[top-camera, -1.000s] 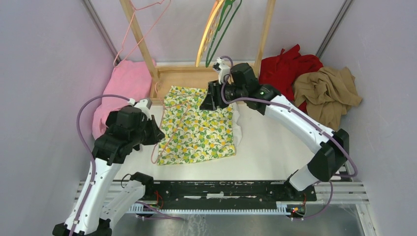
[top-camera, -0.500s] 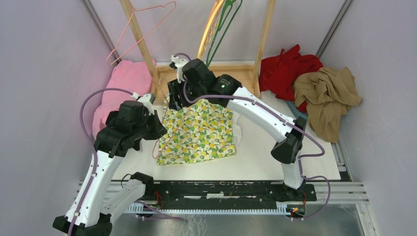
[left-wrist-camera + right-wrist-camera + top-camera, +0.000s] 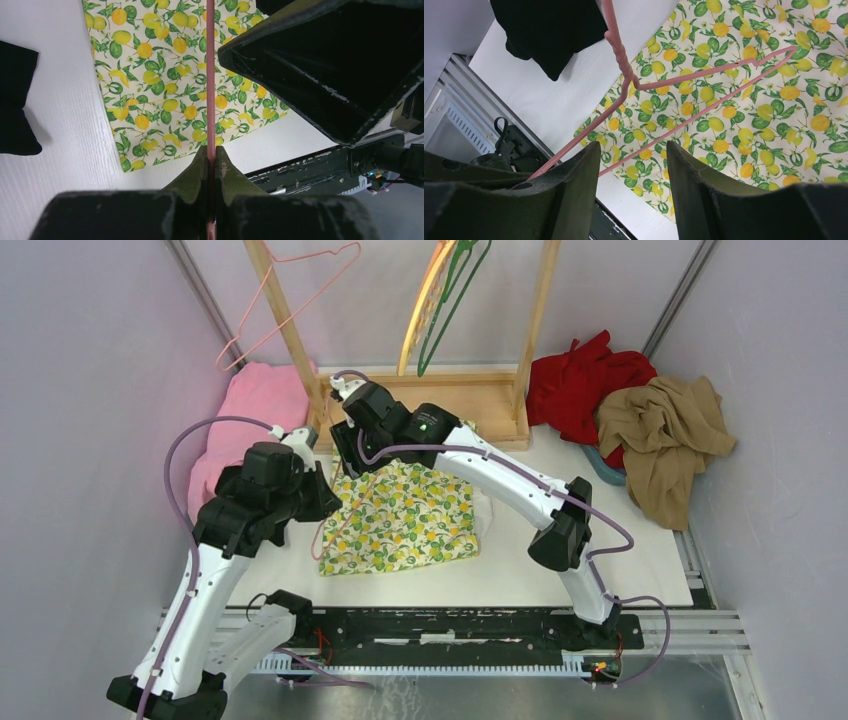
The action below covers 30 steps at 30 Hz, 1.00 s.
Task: Place the skirt on the hanger
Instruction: Pick up the hanger from the clothesline.
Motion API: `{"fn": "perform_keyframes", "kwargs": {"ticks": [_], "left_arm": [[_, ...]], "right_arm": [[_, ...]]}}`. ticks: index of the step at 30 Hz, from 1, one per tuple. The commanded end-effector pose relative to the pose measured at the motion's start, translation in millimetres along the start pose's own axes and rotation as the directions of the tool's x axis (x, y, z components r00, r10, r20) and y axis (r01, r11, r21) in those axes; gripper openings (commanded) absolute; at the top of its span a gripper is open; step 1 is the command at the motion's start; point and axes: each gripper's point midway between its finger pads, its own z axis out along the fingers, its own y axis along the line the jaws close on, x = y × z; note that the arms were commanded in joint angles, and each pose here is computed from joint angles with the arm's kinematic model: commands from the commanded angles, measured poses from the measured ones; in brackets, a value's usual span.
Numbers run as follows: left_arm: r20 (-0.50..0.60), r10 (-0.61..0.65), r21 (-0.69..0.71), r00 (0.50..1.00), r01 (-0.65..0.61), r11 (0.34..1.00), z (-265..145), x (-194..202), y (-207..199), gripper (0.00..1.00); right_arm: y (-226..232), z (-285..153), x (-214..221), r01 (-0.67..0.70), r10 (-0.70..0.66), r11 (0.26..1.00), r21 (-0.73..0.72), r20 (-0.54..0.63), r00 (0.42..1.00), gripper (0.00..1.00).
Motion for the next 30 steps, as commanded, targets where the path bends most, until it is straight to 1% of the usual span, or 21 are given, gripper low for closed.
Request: {"fn": "perform_keyframes", "kwargs": {"ticks": [1, 6, 10, 17, 27, 30], "left_arm": [[0.067, 0.061, 0.036, 0.996, -0.063, 0.997, -1.8, -16.0, -7.3, 0.03], [0.060, 0.065, 0.016, 0.996, -0.066, 0.998, 3.1, -13.5, -2.3, 0.03], [0.053, 0.066, 0.021, 0.996, -0.067, 0.998, 8.0, -12.0, -2.7, 0.03], [0.046, 0.071, 0.026, 0.996, -0.072, 0.997, 10.8, -11.5, -3.9, 0.03], [0.053, 0.078, 0.070, 0.996, -0.082, 0.994, 7.8, -15.3, -14.5, 0.03], [0.061, 0.081, 0.082, 0.995, -0.086, 0.993, 5.0, -16.9, -17.5, 0.03]], "right_arm": [[4.5, -14.1, -29.6, -0.035, 0.033, 0.999, 0.017, 0.112, 0.993, 0.56], [2.8, -24.0, -36.8, -0.061, 0.057, 0.998, 0.022, 0.159, 0.986, 0.55], [5.2, -24.6, -44.3, -0.086, 0.082, 0.996, 0.010, 0.189, 0.978, 0.58], [8.8, -10.2, -48.6, -0.124, 0.121, 0.992, 0.003, 0.203, 0.972, 0.60], [2.0, 13.5, -50.1, -0.136, 0.121, 0.989, 0.062, 0.198, 0.973, 0.60], [-2.5, 20.3, -48.0, -0.137, 0.119, 0.987, 0.086, 0.191, 0.974, 0.58]]}}
